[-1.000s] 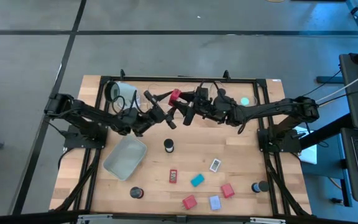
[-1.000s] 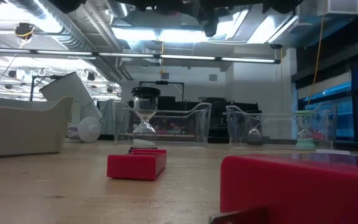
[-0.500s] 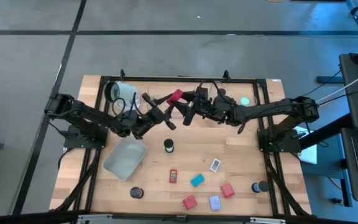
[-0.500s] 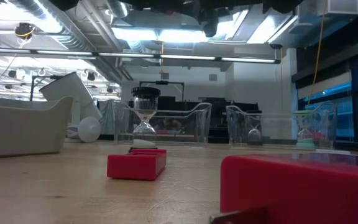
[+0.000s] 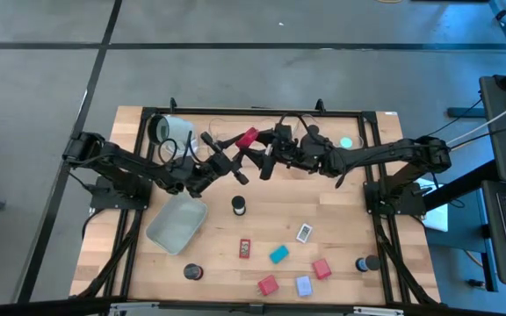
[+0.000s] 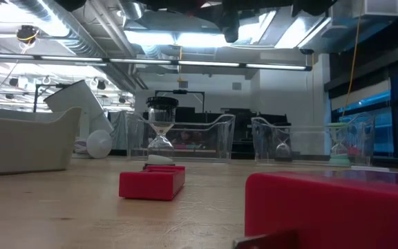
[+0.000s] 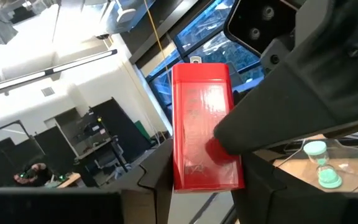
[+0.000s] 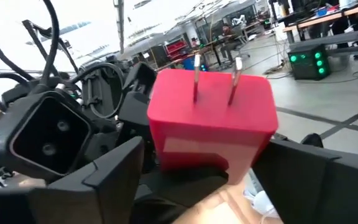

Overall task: Pick & Place Office items
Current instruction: Put the top right red charger adapter into the left transparent bin, then put the white digital clock into the gray bin

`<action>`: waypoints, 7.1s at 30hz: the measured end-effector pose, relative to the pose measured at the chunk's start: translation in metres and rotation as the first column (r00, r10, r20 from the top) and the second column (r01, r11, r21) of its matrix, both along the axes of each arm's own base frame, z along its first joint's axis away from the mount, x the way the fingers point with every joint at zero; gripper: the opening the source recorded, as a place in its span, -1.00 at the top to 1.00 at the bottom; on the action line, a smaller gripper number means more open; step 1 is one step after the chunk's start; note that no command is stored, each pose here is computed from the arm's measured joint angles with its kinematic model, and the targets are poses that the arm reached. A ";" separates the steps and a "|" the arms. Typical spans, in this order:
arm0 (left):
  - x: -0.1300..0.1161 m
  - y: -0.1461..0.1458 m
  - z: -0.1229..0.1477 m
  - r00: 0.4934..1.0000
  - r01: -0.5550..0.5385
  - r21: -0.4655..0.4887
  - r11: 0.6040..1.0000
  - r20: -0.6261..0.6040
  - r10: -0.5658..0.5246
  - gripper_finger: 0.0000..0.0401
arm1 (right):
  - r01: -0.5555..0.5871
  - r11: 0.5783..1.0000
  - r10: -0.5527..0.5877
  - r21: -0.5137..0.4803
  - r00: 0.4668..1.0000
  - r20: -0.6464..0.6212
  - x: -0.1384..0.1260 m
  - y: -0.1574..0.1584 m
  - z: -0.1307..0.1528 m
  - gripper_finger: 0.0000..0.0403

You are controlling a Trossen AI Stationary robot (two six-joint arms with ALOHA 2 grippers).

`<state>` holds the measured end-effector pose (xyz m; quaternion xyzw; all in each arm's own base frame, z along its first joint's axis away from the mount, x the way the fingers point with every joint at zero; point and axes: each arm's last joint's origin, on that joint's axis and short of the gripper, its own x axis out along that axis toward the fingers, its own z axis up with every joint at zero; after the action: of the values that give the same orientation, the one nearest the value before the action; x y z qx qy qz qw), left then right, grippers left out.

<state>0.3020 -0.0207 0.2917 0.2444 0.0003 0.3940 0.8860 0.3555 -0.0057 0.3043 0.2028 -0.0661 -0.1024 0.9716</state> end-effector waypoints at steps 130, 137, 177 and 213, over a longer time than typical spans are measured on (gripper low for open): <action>0.015 0.019 -0.011 0.766 0.340 -0.739 0.582 -0.141 -0.627 0.02 | -0.648 0.762 0.231 -0.001 0.273 -0.934 -0.129 0.098 -0.035 -0.84; 0.013 -0.015 -0.010 0.748 0.361 -0.745 0.561 -0.128 -0.651 0.02 | -0.770 0.636 0.185 0.060 0.077 -0.980 -0.111 0.118 -0.076 -0.84; 0.005 -0.050 -0.010 0.820 0.315 -0.697 0.644 -0.143 -0.555 0.02 | -0.893 0.438 0.122 0.103 -0.055 -0.991 -0.082 0.163 -0.159 -0.02; 0.006 -0.050 -0.010 0.809 0.322 -0.678 0.661 -0.166 -0.564 0.02 | -0.931 0.344 0.096 0.126 -0.099 -0.991 -0.084 0.143 -0.171 -0.23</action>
<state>0.3076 -0.0709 0.2820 0.0000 0.2324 0.0864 0.9688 0.2713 0.1373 0.1328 -0.2592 0.5895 0.2827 0.7109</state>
